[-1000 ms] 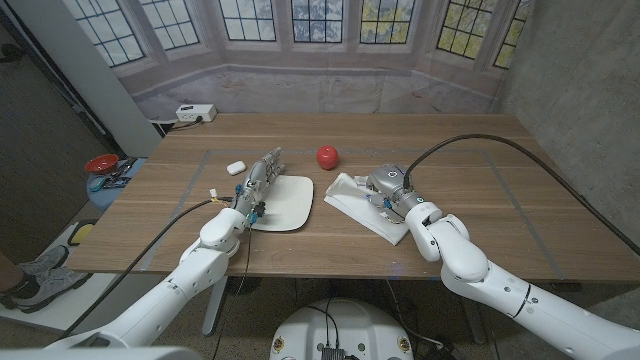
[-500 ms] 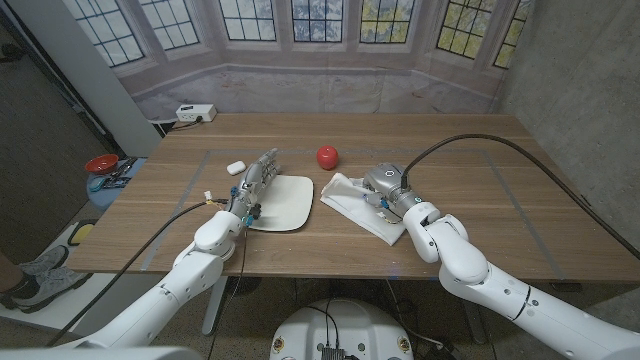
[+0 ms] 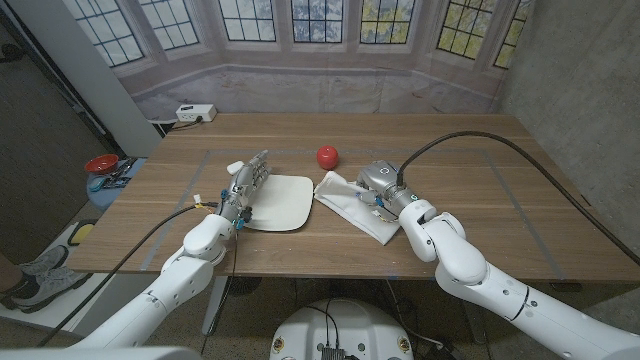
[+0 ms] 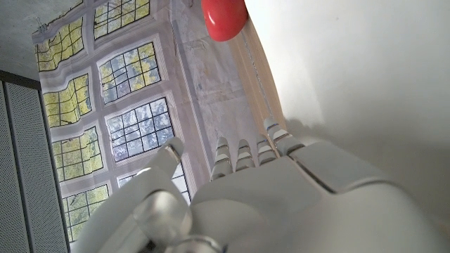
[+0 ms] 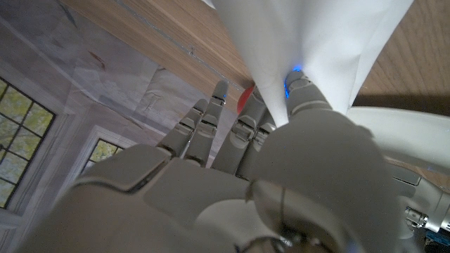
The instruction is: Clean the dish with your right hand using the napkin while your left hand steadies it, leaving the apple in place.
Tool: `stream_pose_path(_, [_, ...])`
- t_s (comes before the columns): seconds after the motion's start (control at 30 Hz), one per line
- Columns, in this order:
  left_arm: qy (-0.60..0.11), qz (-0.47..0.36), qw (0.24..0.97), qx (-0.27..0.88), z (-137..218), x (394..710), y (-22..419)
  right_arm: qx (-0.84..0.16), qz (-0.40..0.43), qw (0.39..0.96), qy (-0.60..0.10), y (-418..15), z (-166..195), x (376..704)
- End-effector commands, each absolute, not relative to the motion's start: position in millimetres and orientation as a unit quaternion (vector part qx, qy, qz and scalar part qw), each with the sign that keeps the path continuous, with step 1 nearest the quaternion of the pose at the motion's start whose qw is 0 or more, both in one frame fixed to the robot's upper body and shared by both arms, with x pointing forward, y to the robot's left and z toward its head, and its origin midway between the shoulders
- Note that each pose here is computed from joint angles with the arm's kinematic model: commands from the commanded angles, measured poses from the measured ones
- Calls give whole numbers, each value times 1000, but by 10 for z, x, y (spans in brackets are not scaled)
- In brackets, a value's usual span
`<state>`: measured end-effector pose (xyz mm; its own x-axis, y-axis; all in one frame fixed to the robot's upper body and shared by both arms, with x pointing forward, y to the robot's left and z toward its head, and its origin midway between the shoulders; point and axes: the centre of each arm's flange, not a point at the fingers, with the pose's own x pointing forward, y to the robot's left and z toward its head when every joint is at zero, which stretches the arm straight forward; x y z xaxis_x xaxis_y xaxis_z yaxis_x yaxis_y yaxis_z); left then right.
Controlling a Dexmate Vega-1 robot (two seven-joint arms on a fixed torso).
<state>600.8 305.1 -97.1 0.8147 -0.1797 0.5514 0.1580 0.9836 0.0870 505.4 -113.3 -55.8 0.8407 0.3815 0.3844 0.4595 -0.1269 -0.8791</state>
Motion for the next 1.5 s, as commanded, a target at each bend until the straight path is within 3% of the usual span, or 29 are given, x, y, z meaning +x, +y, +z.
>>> stream_pose_path(0.03, [-294, -68, 953, 22, -948, 5910, 3310, -747, -26, 595, -294, -1020, -430, 4984])
stream_pose_path(1.5, [-290, -74, 954, 14, -1005, 5960, 3391, -718, 1, 613, -329, -693, -197, 4788])
